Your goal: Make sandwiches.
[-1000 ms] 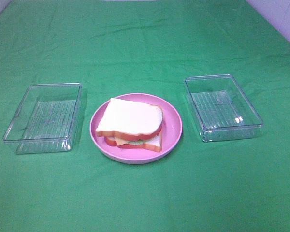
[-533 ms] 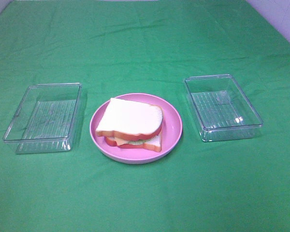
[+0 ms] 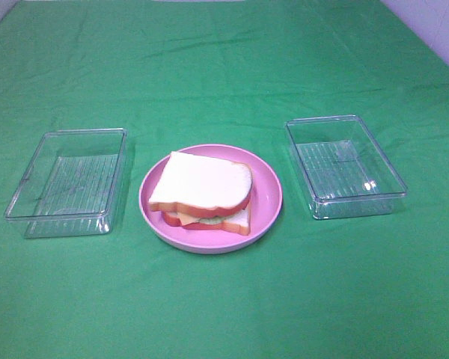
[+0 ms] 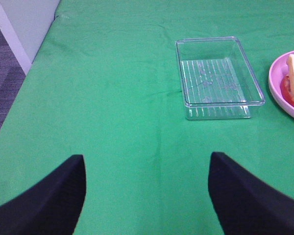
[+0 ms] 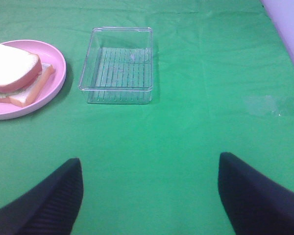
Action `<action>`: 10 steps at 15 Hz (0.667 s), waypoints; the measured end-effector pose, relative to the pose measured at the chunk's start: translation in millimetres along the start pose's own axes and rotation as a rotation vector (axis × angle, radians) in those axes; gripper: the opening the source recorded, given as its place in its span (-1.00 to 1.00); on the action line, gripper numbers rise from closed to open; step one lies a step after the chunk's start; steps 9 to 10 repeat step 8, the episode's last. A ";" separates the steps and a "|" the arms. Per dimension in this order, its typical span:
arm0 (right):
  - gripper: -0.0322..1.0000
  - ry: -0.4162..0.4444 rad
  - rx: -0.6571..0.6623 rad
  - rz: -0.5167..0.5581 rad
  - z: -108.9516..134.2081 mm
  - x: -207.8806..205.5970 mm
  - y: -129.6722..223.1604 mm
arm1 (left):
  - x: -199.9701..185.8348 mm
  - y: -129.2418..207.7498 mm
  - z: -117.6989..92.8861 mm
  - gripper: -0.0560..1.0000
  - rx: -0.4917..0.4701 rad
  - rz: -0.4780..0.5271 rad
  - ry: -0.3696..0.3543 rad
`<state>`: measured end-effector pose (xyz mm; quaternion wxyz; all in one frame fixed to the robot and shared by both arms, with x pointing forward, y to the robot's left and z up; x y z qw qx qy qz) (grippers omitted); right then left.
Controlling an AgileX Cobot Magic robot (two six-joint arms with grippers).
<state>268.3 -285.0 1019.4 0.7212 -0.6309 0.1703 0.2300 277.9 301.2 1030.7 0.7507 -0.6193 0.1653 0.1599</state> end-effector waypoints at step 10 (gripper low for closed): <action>0.47 0.000 0.000 0.000 0.0 0.0 0.0 | 0.0 0.0 0.0 0.38 0.000 0.000 0.000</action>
Point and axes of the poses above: a point on each arm's last joint axis where the gripper is mounted, x pointing out along that axis toward the gripper, z along the wrist's bending axis when the last joint is at zero, y = z × x, the point moved 5 cm from there along x, pointing out along that axis toward the gripper, and after that the axes turned 11 degrees about x, right-handed, at the moved point
